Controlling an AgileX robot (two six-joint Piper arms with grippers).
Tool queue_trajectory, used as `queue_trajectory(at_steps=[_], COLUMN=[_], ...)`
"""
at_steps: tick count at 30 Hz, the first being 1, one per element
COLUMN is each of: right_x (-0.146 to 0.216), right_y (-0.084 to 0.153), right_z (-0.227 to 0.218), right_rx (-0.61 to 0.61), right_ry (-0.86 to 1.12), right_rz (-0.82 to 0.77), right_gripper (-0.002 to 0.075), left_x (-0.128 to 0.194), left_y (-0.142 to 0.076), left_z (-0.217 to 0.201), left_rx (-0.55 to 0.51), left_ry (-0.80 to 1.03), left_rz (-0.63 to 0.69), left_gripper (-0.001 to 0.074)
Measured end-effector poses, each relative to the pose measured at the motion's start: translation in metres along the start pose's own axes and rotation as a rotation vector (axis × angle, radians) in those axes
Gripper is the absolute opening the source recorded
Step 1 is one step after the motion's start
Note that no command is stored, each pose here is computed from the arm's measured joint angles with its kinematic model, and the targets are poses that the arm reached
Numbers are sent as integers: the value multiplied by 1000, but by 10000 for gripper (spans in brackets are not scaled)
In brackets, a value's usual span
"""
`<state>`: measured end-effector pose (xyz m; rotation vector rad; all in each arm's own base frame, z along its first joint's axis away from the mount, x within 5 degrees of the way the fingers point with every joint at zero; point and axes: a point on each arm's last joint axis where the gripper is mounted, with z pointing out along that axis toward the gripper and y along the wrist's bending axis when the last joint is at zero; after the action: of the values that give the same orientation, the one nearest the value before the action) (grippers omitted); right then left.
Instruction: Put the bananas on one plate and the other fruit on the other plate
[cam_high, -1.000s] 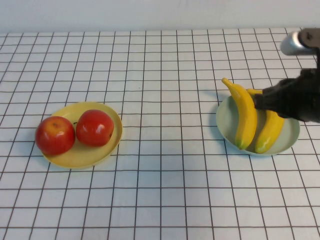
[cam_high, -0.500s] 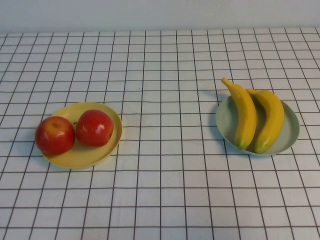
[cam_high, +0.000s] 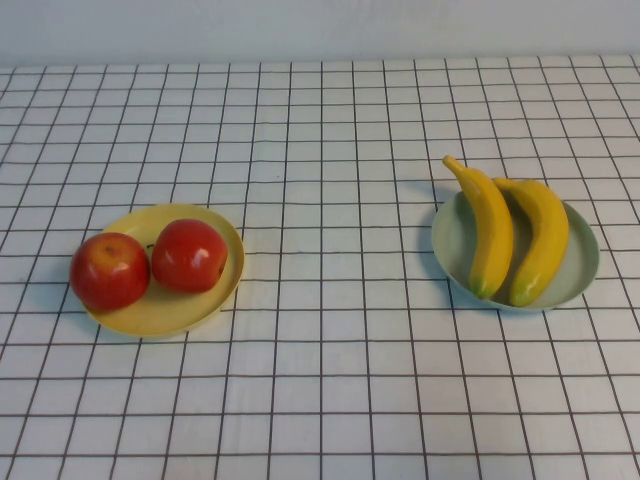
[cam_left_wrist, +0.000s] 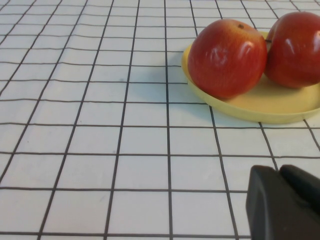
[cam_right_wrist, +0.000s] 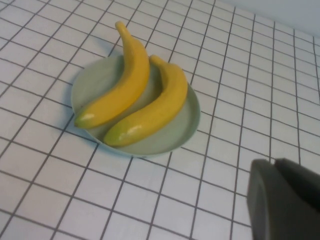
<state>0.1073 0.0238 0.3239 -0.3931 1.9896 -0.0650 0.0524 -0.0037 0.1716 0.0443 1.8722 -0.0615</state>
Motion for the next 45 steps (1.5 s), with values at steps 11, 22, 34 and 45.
queue_trajectory(at_steps=[11, 22, 34, 45], right_x=[14, 94, 126, 146], right_y=[-5, 7, 13, 16], right_z=[-7, 13, 16, 11], right_rx=[47, 164, 194, 209], right_ry=[-33, -392, -451, -326], right_rz=[51, 213, 296, 353], right_gripper=[-15, -15, -15, -15], left_x=[0, 0, 0, 0], left_y=[0, 0, 0, 0], left_z=[0, 0, 0, 0], left_rx=[0, 0, 0, 0], left_ry=[0, 0, 0, 0], left_rz=[0, 0, 0, 0], left_gripper=[2, 2, 2, 2])
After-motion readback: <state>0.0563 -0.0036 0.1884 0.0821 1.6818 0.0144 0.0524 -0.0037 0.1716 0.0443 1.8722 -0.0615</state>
